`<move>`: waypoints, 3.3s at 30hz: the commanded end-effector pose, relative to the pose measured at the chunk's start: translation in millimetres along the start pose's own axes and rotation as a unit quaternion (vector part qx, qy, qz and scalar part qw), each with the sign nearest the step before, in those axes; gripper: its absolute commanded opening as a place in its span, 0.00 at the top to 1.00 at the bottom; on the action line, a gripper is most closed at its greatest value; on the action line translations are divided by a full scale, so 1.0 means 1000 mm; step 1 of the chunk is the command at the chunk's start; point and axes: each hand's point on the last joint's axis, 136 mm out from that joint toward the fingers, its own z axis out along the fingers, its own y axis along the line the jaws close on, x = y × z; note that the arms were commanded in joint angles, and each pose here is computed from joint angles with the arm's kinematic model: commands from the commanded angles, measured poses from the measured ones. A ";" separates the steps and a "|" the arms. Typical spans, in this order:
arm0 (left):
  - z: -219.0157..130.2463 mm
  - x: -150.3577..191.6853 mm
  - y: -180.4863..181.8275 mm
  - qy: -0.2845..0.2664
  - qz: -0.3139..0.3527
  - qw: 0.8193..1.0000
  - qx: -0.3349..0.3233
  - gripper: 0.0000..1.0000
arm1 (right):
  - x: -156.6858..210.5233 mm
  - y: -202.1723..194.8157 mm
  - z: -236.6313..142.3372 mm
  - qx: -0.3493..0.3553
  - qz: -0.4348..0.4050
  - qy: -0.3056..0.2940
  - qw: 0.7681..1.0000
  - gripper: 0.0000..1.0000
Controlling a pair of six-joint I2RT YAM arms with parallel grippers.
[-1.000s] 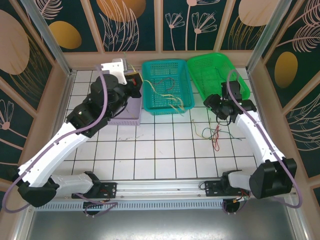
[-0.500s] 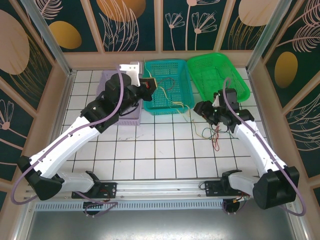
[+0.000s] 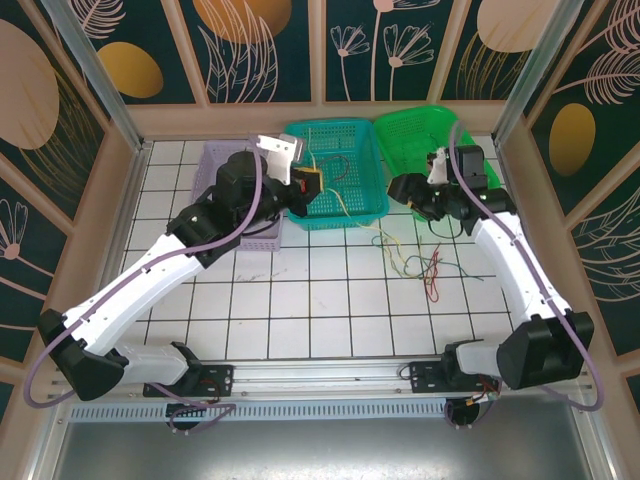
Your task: Untangle the cables
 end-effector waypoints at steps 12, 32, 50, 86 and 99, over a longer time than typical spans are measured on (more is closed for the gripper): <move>-0.007 0.027 -0.029 0.006 0.185 0.976 0.112 1.00 | 0.098 -0.009 0.039 -0.021 -0.024 0.197 0.980 0.41; -0.009 0.036 -0.034 0.004 0.198 0.971 0.136 1.00 | 0.175 -0.015 0.061 -0.020 -0.045 0.299 0.953 0.44; 0.008 0.016 -0.005 0.025 0.005 0.999 0.029 1.00 | 0.030 0.077 -0.054 -0.063 -0.223 -0.187 0.955 0.47; 0.035 -0.067 -0.003 0.000 -0.170 0.980 0.103 1.00 | 0.091 0.158 -0.008 -0.280 -0.457 -0.090 0.839 1.00; -0.026 -0.155 0.009 -0.233 -0.054 0.935 0.261 1.00 | 0.153 0.167 -0.016 -0.468 -0.290 0.175 0.816 1.00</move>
